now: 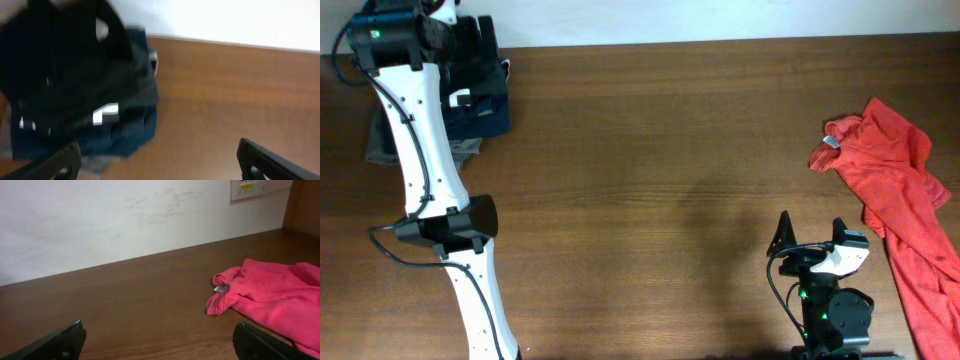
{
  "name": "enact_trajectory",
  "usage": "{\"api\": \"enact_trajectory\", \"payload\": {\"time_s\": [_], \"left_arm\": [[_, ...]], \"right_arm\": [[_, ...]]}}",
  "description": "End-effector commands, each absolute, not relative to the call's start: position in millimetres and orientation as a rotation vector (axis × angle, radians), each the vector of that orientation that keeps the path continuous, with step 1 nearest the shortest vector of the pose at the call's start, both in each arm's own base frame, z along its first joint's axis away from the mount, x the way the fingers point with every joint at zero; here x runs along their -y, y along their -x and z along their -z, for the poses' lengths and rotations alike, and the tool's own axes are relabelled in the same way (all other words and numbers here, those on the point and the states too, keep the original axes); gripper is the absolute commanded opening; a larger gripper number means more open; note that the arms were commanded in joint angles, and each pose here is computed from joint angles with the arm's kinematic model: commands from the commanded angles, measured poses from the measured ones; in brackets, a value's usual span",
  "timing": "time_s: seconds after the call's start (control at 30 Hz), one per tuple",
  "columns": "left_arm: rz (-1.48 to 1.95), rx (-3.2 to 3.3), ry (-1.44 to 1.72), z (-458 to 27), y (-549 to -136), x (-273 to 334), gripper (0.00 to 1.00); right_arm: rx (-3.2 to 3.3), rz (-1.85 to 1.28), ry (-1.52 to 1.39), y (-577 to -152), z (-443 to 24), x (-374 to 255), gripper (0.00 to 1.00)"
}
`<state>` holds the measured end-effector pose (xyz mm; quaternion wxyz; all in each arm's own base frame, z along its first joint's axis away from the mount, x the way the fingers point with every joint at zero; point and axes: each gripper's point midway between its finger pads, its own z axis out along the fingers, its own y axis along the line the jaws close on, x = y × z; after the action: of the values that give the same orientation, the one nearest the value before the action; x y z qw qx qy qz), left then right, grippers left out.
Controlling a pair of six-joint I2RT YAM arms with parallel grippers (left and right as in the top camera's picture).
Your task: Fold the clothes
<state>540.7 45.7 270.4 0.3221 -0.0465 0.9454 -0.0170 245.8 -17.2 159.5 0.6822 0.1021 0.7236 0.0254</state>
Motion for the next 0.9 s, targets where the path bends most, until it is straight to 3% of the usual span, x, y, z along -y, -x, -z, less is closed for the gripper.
{"api": "enact_trajectory", "payload": {"time_s": [0.0, 0.3, 0.87], "left_arm": [[0.027, -2.551, 0.082, -265.9, -525.5, -33.2, 0.99], [0.034, -2.349, -0.095, -272.1, -521.3, 20.7, 0.99], [0.030, -2.059, -0.092, -194.6, -389.4, 18.7, 0.99]], "right_arm": [[-1.633, -0.066, -0.229, -245.7, -156.0, 15.5, 0.99], [-1.633, -0.066, -0.229, -245.7, -156.0, 15.5, 0.99], [-1.633, -0.066, -0.230, -245.7, -156.0, 15.5, 0.99]]}}
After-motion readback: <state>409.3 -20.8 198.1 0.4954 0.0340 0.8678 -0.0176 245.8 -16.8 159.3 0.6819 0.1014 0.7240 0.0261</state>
